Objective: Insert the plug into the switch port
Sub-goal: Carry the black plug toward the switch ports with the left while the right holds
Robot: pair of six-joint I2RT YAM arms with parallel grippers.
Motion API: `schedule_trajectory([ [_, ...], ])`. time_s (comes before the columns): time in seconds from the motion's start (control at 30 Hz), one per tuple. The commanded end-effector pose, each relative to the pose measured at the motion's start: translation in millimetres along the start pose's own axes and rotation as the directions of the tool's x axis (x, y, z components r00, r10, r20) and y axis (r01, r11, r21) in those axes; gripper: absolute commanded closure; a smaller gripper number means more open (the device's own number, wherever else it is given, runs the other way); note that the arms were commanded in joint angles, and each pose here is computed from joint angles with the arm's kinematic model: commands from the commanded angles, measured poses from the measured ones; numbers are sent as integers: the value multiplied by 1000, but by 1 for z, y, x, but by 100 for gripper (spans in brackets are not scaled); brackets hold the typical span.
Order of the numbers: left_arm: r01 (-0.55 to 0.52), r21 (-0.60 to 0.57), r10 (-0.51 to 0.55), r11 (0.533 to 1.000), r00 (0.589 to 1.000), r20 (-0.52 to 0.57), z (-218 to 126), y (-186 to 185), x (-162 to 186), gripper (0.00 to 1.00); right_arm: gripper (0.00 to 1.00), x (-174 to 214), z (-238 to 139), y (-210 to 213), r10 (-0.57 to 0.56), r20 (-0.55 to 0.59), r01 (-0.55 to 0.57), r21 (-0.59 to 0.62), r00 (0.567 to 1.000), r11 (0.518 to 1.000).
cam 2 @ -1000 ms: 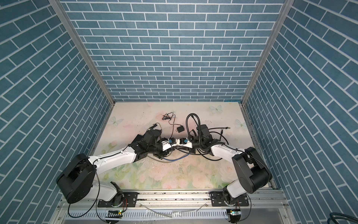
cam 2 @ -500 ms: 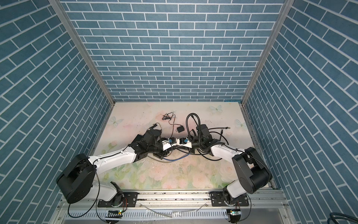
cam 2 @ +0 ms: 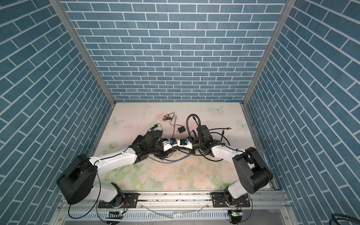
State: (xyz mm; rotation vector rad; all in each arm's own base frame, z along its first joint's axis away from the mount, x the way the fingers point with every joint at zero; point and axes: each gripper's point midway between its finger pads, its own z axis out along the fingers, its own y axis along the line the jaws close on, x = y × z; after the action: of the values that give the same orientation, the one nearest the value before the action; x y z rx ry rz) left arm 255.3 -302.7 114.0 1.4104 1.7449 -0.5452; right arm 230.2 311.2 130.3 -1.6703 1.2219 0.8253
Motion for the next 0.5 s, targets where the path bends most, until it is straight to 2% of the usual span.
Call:
schedule_trajectory([
  [0.0, 116, -54, -118, 992, 993, -24, -3, 9, -1, 36, 100, 4, 7, -9, 22, -32, -21, 39, 999, 999],
  [0.1, 255, -81, -262, 963, 961, -84, -6, 13, 11, 26, 100, 13, 7, -18, 73, -71, -66, 99, 995, 993],
  [0.13, 297, -83, -305, 951, 947, -100, -8, 13, 14, 17, 100, 15, 7, -20, 87, -83, -77, 115, 993, 990],
  [0.17, 342, -89, -351, 935, 929, -115, -10, 13, 18, 1, 100, 19, 8, -21, 98, -101, -85, 133, 990, 987],
  [0.23, 387, -102, -398, 916, 908, -130, -12, 11, 24, 0, 100, 26, 10, -22, 123, -145, -97, 173, 982, 980],
  [0.33, 441, -164, -460, 882, 883, -97, -19, 15, 32, 0, 100, 38, 13, -22, 177, -203, -129, 226, 963, 965],
  [0.47, 504, -308, -540, 807, 841, -39, -33, 29, 49, 0, 100, 51, 17, -22, 248, -237, -172, 299, 939, 939],
])
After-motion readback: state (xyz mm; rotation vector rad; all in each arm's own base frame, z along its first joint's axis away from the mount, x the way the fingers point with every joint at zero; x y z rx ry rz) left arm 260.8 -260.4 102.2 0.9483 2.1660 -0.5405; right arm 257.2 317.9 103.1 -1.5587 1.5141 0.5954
